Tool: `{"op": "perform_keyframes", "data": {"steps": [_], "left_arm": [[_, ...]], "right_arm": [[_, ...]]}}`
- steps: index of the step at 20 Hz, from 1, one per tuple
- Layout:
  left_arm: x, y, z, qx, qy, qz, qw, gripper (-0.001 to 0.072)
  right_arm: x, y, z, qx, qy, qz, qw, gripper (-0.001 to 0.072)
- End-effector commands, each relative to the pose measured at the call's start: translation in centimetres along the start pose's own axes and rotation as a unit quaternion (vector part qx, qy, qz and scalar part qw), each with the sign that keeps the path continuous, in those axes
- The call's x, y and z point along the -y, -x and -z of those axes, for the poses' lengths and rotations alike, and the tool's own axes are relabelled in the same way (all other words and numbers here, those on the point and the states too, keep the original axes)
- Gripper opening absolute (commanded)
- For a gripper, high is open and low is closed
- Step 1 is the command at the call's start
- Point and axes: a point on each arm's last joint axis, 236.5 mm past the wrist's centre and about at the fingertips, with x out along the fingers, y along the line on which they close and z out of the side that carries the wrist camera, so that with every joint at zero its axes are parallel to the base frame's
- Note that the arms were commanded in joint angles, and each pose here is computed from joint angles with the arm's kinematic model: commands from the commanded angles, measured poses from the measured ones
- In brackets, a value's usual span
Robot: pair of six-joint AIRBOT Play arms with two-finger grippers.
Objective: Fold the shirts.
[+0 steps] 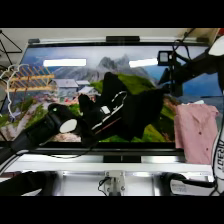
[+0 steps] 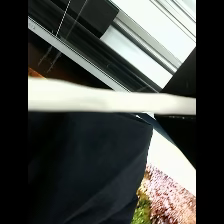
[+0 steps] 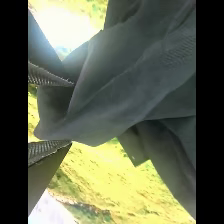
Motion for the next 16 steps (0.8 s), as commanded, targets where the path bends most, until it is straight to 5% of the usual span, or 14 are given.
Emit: {"op": "perform_keyframes", "data": {"steps": [1,9,10,11,12,13,15,16], "left_arm": [[0.0,0.2,-0.1,0.003,-0.002,-0.001,1.0,0.0046],[-0.2,1.4,-1.4,0.026,-0.03,-0.007,0.999,0.0045],[-0.4,1.4,-1.5,0.029,-0.035,-0.009,0.999,0.0045],[-0.7,1.4,-1.7,0.033,-0.037,-0.015,0.999,0.0046],[-1.2,1.5,-1.7,0.033,-0.039,-0.027,0.998,0.0049],[-1.9,1.5,-1.7,0.03,-0.043,-0.043,0.998,0.0087],[-3.9,1.7,-1.3,0.023,-0.046,-0.078,0.996,0.049],[-5.2,2.0,-1.1,0.019,-0.043,-0.099,0.994,0.0625]], "right_arm": [[-0.3,-2.4,1.4,-0.008,-0.014,-0.042,0.999,0.0474],[-0.2,-6.5,2.7,0.004,-0.022,-0.091,0.996,0.047],[-0.3,-6.6,2.2,0.017,-0.016,-0.093,0.995,0.0389],[-0.7,-6.5,1.8,0.026,-0.017,-0.101,0.994,0.0202],[-1.4,-6.2,1.5,0.031,-0.017,-0.117,0.992,0.0092],[-1.8,-6.1,1.5,0.032,-0.019,-0.126,0.991,0.0086],[-2.0,-5.8,1.4,0.029,-0.032,-0.128,0.991,0.0086],[-2.1,-5.5,1.2,0.029,-0.04,-0.126,0.991,0.0086]]}}
